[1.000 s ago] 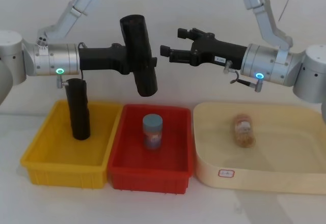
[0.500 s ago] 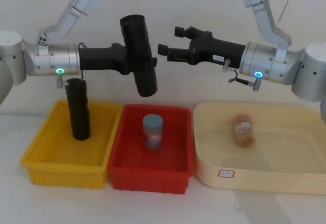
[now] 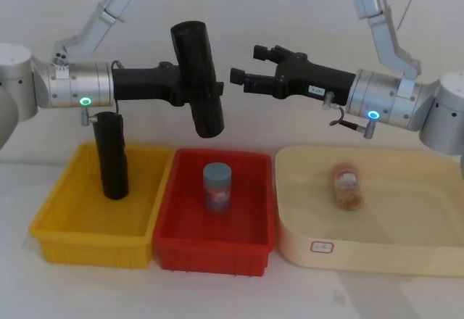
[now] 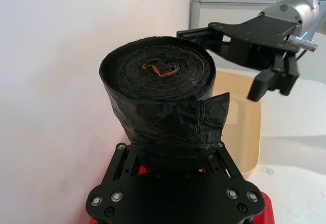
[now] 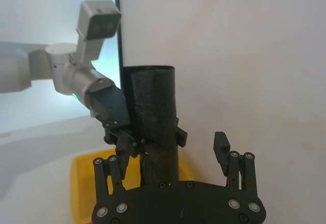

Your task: Pick up the garbage bag with the one hand and transfer it to the other hand.

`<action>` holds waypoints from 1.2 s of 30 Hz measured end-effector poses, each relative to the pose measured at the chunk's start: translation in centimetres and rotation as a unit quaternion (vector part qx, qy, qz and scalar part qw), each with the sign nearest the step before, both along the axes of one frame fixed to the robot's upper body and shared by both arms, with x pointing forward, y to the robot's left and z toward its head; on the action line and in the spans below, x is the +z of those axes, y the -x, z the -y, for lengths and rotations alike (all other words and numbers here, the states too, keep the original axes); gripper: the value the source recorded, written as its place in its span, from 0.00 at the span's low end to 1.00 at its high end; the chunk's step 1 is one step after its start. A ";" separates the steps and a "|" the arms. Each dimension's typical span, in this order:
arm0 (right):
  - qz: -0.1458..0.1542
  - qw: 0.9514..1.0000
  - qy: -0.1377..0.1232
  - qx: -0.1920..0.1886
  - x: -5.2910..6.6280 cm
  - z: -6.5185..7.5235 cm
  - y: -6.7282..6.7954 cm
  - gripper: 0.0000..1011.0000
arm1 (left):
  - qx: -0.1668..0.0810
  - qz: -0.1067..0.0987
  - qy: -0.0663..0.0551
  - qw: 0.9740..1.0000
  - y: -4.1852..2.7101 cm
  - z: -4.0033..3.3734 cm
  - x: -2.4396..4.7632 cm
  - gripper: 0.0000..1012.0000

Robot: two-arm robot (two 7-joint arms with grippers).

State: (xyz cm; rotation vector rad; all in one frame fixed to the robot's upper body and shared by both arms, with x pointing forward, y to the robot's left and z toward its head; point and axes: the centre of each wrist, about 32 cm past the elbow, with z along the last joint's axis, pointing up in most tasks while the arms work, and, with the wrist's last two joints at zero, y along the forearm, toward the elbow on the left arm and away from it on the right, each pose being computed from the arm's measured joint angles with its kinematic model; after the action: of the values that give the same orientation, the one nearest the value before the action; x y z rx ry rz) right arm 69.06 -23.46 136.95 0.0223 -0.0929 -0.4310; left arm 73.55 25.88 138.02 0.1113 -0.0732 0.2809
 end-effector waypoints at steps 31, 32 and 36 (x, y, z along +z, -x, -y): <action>0.018 0.998 -0.029 0.044 1.6 -1.3 -0.2 0.99 | 0.000 0.001 0.000 1.000 0.01 0.03 0.03 0.44; 0.018 0.998 -0.029 0.044 1.6 -1.3 -0.3 0.99 | 0.000 0.001 0.000 1.000 0.01 0.04 0.02 0.44; 0.020 0.998 -0.027 0.044 1.8 -1.5 -0.3 0.99 | 0.000 0.001 0.000 1.000 0.01 0.03 0.04 0.44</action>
State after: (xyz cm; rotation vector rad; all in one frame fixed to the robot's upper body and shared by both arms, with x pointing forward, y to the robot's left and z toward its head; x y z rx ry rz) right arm 69.32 -21.97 138.72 0.0889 -0.1194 -0.3444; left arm 73.54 25.85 138.05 0.1112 -0.0754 0.2804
